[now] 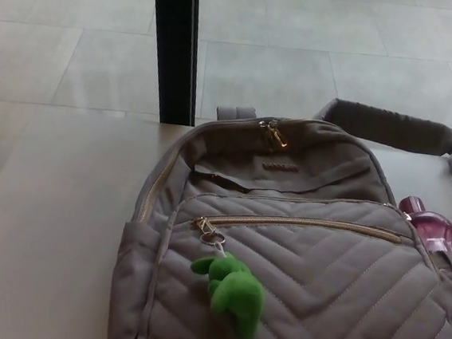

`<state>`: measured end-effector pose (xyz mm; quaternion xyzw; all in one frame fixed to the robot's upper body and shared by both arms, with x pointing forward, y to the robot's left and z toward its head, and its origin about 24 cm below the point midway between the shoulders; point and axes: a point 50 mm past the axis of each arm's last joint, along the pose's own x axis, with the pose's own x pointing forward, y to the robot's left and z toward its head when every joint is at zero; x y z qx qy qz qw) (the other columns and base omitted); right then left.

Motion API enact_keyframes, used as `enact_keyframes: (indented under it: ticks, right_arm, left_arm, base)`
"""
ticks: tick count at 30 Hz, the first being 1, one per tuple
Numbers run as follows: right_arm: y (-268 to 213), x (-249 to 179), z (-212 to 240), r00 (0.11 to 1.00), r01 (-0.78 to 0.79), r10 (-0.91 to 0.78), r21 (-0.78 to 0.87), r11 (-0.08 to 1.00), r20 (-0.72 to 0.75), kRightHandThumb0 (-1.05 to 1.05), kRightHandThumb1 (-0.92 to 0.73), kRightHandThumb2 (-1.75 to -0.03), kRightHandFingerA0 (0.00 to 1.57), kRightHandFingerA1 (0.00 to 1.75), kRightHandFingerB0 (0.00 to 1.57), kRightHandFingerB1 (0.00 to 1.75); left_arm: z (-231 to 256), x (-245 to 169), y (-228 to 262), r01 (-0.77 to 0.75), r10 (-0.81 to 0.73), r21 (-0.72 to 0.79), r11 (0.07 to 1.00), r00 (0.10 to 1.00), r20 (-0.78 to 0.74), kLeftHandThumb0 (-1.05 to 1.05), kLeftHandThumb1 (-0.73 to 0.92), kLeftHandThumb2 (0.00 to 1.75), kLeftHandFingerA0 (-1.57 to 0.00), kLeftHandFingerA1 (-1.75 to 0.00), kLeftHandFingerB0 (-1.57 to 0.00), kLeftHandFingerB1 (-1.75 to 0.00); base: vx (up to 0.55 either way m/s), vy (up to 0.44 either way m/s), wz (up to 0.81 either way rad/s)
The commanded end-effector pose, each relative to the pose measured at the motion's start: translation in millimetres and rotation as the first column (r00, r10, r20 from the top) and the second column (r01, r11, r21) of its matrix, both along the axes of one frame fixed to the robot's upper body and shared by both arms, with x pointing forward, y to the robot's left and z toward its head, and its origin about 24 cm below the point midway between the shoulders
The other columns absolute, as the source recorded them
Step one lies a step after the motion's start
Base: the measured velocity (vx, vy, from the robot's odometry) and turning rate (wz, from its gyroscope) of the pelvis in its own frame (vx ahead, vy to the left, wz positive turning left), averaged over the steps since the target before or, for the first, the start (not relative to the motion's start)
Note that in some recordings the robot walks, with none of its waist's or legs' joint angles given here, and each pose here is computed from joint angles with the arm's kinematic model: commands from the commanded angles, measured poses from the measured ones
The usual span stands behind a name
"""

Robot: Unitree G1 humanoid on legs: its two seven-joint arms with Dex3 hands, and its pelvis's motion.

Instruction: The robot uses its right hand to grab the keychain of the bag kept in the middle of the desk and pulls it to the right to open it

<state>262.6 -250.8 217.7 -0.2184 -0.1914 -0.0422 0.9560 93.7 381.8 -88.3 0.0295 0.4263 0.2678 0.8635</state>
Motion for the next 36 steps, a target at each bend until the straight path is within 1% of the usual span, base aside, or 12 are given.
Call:
enact_keyframes:
  ticks: [1,6,14,16,17,20,21,27,30,31,33,36]
  right_arm:
    - [106.7,-18.8,-5.7,0.894,-0.445,0.422,-0.192,0.875,-0.148,-0.86,-0.67,-0.61,0.33,0.47,0.22,0.31]
    - [126.4,-20.8,-14.0,0.859,-0.510,0.475,-0.246,0.824,-0.191,-0.91,-0.55,-0.76,0.41,0.61,0.19,0.40]
    - [133.1,-22.1,-29.3,0.828,-0.549,0.480,-0.238,0.801,-0.291,-0.86,-0.67,-0.61,0.48,0.55,0.34,0.32]
    - [133.4,-21.8,-34.5,0.828,-0.546,0.473,-0.239,0.803,-0.303,-0.84,-0.67,-0.61,0.49,0.56,0.34,0.34]
    - [133.3,-21.8,-35.5,0.828,-0.546,0.472,-0.241,0.803,-0.304,-0.81,-0.52,-0.95,0.47,0.63,0.28,0.47]
    - [132.4,-24.5,-42.1,0.827,-0.552,0.462,-0.300,0.778,-0.321,-0.89,-0.59,-1.00,0.50,0.61,0.25,0.44]
    - [133.3,-27.4,-44.7,0.824,-0.554,0.462,-0.297,0.778,-0.327,-0.86,-0.71,-0.62,0.55,0.53,0.37,0.34]
    - [140.5,-40.1,-49.6,0.802,-0.592,0.482,-0.358,0.723,-0.352,-0.85,-0.75,-0.64,0.55,0.59,0.34,0.36]
    - [146.0,-47.1,-51.3,0.813,-0.580,0.468,-0.407,0.706,-0.347,-0.85,-0.77,-0.63,0.59,0.60,0.35,0.37]
    - [146.3,-47.5,-52.0,0.813,-0.579,0.466,-0.407,0.706,-0.348,-0.91,-0.65,-1.04,0.56,0.65,0.30,0.47]
    - [146.8,-48.5,-53.4,0.812,-0.580,0.466,-0.406,0.706,-0.350,-0.85,-0.77,-0.63,0.59,0.60,0.36,0.37]
    - [148.2,-51.0,-55.7,0.813,-0.580,0.465,-0.431,0.691,-0.349,-0.89,-0.80,-0.64,0.58,0.62,0.36,0.37]
  left_arm:
    - [9.8,4.6,6.6,0.035,-0.039,0.052,0.998,0.997,0.072,-0.61,0.56,0.57,-0.74,-0.66,-0.54,-0.40]
    - [9.7,1.7,8.3,0.013,-0.015,0.035,0.999,0.997,0.073,-0.58,0.44,0.83,-0.94,-0.95,-0.50,-0.54]
    - [9.5,0.3,6.8,0.054,-0.057,0.051,0.997,0.996,0.067,-0.57,0.58,0.58,-0.71,-0.60,-0.56,-0.40]
    - [10.1,-1.5,7.1,0.059,-0.062,0.039,0.997,0.994,0.086,-0.59,0.46,0.85,-0.59,-0.64,-0.46,-0.54]
    - [10.3,-1.6,7.2,0.062,-0.065,0.042,0.997,0.994,0.085,-0.60,0.47,0.85,-0.58,-0.63,-0.46,-0.53]
    - [10.5,-2.0,7.9,0.048,-0.051,0.028,0.998,0.994,0.095,-0.61,0.45,0.85,-0.67,-0.70,-0.48,-0.53]
    - [11.0,-2.1,9.1,0.045,-0.047,0.035,0.998,0.995,0.086,-0.59,0.58,0.58,-0.70,-0.58,-0.54,-0.39]
    - [12.0,0.8,9.5,0.046,-0.050,0.045,0.998,0.995,0.089,-0.59,0.46,0.85,-0.68,-0.69,-0.47,-0.54]
    - [12.0,1.6,10.1,0.061,-0.065,0.063,0.996,0.996,0.058,-0.60,0.59,0.58,-0.69,-0.60,-0.52,-0.38]
    - [12.1,1.5,10.0,0.066,-0.070,0.064,0.996,0.996,0.058,-0.61,0.47,0.86,-0.58,-0.65,-0.44,-0.52]
    - [12.1,1.4,10.1,0.063,-0.066,0.059,0.996,0.996,0.063,-0.62,0.46,0.86,-0.61,-0.65,-0.45,-0.52]
    - [12.5,0.4,10.7,0.070,-0.074,0.059,0.996,0.995,0.061,-0.63,0.59,0.59,-0.66,-0.52,-0.51,-0.39]
  base:
    - [0.00,0.000,0.00]
    - [0.00,0.000,0.00]
    - [0.00,0.000,0.00]
    - [0.00,0.000,0.00]
    - [0.00,0.000,0.00]
    - [0.00,0.000,0.00]
    - [0.00,0.000,0.00]
    - [0.00,0.000,0.00]
    - [0.00,0.000,0.00]
    - [0.00,0.000,0.00]
    - [0.00,0.000,0.00]
    - [0.00,0.000,0.00]
